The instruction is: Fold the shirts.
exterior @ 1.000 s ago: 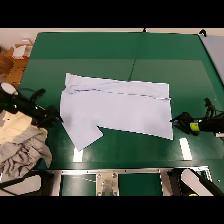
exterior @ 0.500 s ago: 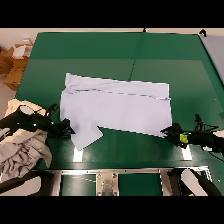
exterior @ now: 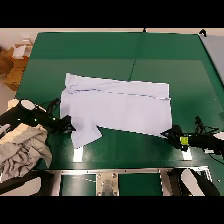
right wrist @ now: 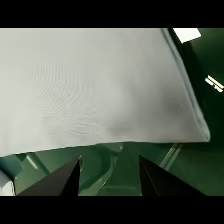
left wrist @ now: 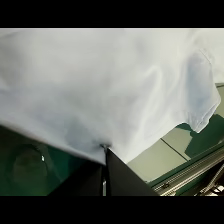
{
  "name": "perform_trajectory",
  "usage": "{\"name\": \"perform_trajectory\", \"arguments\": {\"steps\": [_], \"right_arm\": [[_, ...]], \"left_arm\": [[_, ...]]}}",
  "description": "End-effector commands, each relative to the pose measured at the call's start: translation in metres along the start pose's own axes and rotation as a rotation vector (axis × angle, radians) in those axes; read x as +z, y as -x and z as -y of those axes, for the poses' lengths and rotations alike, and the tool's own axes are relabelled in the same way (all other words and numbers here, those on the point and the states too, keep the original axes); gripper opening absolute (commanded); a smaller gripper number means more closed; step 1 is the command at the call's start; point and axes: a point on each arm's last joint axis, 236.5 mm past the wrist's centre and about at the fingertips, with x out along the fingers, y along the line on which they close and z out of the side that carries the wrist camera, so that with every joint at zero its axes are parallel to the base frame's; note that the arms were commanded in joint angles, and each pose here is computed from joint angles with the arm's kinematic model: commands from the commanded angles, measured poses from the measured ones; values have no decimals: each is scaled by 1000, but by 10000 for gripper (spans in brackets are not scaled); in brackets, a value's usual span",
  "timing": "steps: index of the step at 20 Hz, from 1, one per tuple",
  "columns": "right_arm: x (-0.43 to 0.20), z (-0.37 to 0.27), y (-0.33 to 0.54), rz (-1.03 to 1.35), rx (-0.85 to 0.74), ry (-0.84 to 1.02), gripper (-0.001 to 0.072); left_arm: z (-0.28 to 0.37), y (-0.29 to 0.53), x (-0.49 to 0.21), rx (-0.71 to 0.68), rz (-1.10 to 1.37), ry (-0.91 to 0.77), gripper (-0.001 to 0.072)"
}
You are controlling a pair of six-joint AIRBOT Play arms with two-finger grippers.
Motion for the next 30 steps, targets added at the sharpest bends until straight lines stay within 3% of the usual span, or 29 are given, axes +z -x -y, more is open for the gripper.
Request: {"name": "perform_trajectory", "arguments": {"steps": [1,6,11,13,14,17,21,28,30], "right_arm": [[20,7,5,127,-29,-64,433],[23,18,-23,214,45,-221,432],[45,16,-16,307,68,-234,402],[43,6,-14,289,85,-179,37],[42,1,-12,276,94,-153,18],[55,-13,10,281,54,-28,15],[74,-11,60,290,-135,87,15],[46,33,81,159,-367,83,15],[49,29,86,194,-361,81,15]], "left_arm": [[6,3,-2,-12,-14,-19,24],[8,3,1,-21,-1,-15,24],[15,3,9,-52,33,-34,23],[21,4,10,-75,40,-34,23],[24,8,10,-77,53,-46,22],[42,39,7,-60,151,-111,22],[66,81,-40,-43,192,-142,22],[73,111,-108,-1,200,-107,21],[74,114,-109,-1,225,-98,22]]}}
